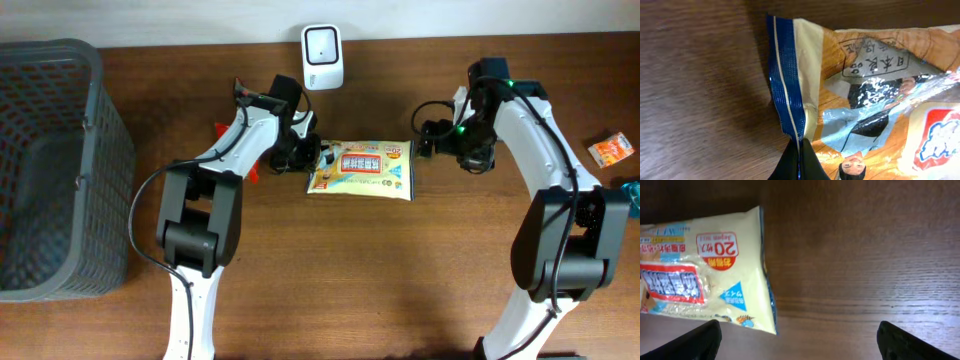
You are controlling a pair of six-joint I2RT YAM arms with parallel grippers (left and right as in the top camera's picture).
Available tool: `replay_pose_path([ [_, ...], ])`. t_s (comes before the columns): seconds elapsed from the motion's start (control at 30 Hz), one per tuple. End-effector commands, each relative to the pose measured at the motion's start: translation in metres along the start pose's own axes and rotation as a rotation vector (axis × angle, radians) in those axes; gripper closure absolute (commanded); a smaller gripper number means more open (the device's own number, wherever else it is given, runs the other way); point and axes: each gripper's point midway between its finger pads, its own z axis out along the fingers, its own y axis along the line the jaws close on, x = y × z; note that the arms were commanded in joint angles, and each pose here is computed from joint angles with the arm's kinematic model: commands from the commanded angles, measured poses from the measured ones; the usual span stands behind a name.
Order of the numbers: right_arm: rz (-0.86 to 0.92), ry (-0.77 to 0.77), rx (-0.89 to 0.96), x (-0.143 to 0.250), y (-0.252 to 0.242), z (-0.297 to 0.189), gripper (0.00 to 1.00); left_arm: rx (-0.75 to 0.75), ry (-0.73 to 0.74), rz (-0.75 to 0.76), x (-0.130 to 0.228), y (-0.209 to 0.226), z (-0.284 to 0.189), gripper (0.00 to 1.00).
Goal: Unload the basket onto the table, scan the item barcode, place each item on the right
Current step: 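Release the right gripper and lift the wet-wipe pack toward the scanner with left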
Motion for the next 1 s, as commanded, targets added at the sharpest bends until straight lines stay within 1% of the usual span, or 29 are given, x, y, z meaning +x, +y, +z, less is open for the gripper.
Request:
replay_pose_path([
  [0.0,-0.013,-0.05,0.004,-0.011,0.001,-0.008,0.02,-0.139,-0.038,-0.007,-0.01,0.02,-0.02,1.0],
  [0.07,-0.007,-0.053,-0.008,-0.012,0.003,-0.009,0.02,-0.14,-0.038,-0.011,-0.009,0.018,-0.03,1.0],
  [0.1,-0.006,-0.043,-0.02,-0.009,0.005,-0.008,0.02,-0.174,-0.027,-0.026,-0.005,0.024,-0.031,1.0],
  [0.13,-0.003,-0.034,-0.071,-0.008,0.014,-0.008,0.01,-0.263,-0.038,-0.092,-0.003,0.038,-0.037,1.0],
  [0.17,-0.007,-0.028,-0.092,-0.007,0.019,-0.007,0.02,-0.41,-0.08,-0.141,-0.005,0.059,-0.054,1.0],
  [0.2,-0.013,-0.03,-0.092,-0.007,0.021,-0.007,0.01,-0.538,-0.122,-0.147,-0.009,0.074,-0.079,1.0],
  [0.27,-0.021,-0.042,-0.092,-0.01,0.023,-0.006,0.02,-0.571,-0.205,-0.139,-0.02,0.063,-0.126,1.0],
  [0.37,-0.018,-0.034,-0.09,-0.008,0.022,-0.004,0.02,-0.734,-0.402,-0.144,-0.035,0.06,-0.219,1.0],
  [0.4,-0.018,-0.032,-0.09,-0.008,0.022,-0.003,0.02,-0.782,-0.442,-0.149,-0.035,0.062,-0.24,1.0],
  [0.43,-0.016,-0.025,-0.089,-0.008,0.021,0.0,0.02,-0.895,-0.522,-0.165,-0.034,0.067,-0.28,1.0],
  [0.47,-0.013,-0.014,-0.087,-0.007,0.02,0.004,0.02,-1.047,-0.596,-0.186,-0.03,0.076,-0.319,1.0],
  [0.5,-0.011,-0.008,-0.086,-0.007,0.019,0.006,0.02,-1.136,-0.625,-0.193,-0.026,0.081,-0.339,1.0],
  [0.53,-0.01,-0.006,-0.086,-0.006,0.019,0.007,0.01,-1.182,-0.623,-0.175,-0.024,0.083,-0.347,1.0],
  [0.57,-0.01,-0.005,-0.086,-0.007,0.019,0.007,0.02,-1.188,-0.602,-0.146,-0.025,0.082,-0.346,1.0],
  [0.6,-0.01,-0.006,-0.086,-0.007,0.019,0.007,0.02,-1.157,-0.585,-0.134,-0.025,0.081,-0.34,1.0],
  [0.67,-0.01,-0.005,-0.086,-0.006,0.019,0.007,0.02,-1.032,-0.555,-0.112,-0.028,0.07,-0.319,1.0],
  [0.73,-0.01,-0.004,-0.086,-0.006,0.019,0.007,0.01,-0.967,-0.534,-0.092,-0.029,0.061,-0.305,1.0],
  [0.83,-0.009,0.0,-0.085,-0.005,0.019,0.007,0.01,-0.827,-0.47,-0.047,-0.032,0.04,-0.269,1.0],
  [0.87,-0.008,0.003,-0.085,-0.005,0.018,0.007,0.02,-0.752,-0.427,-0.026,-0.032,0.028,-0.248,1.0],
  [0.97,-0.007,0.006,-0.084,-0.004,0.018,0.007,0.01,-0.646,-0.338,0.023,-0.029,0.005,-0.205,1.0],
])
